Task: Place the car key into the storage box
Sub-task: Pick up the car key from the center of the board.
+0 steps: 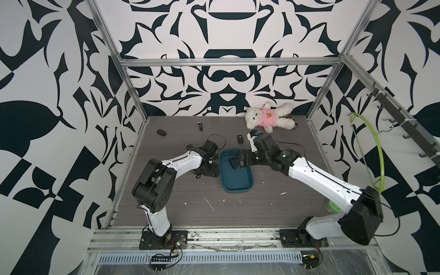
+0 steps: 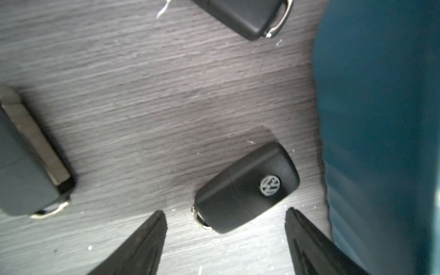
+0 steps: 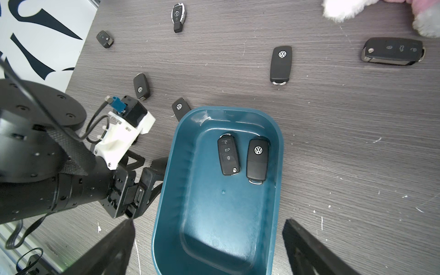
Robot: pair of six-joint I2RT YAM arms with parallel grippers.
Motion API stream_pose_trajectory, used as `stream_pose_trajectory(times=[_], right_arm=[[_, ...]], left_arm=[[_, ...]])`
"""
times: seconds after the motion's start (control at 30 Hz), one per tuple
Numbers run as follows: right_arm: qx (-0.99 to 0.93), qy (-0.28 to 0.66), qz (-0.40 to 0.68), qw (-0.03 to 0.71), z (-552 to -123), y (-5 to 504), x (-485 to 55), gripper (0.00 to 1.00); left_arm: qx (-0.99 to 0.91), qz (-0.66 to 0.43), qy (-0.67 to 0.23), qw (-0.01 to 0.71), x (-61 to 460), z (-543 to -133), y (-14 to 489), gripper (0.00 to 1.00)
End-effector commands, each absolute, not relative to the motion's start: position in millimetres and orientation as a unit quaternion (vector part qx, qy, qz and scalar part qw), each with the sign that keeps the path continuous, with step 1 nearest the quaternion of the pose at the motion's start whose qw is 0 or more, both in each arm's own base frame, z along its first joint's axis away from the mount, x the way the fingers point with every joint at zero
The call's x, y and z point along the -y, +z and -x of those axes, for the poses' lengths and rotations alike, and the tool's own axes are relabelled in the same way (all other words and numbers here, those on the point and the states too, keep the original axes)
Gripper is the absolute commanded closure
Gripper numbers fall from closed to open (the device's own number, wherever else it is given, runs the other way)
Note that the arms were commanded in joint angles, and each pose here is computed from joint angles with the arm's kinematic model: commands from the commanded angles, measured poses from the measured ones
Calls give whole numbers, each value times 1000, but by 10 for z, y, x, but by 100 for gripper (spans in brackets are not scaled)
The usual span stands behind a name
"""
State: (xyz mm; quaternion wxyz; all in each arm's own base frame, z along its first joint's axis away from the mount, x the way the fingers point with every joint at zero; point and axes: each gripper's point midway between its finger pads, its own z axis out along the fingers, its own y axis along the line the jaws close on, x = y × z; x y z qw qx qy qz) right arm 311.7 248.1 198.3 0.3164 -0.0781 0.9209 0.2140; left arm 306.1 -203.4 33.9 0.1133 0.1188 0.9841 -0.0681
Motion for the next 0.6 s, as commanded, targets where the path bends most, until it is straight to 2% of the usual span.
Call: stream_pose_trajectory(times=[0.0, 0.57], right_arm=[[-916, 222, 74, 325, -3143, 2064, -2519, 0], [-918, 219, 72, 324, -3118, 2052, -2485, 0]], left_arm=[[-982, -129, -77, 112, 2038, -2990, 392, 12], [-983, -147, -32, 109, 1985, -3110, 207, 14]])
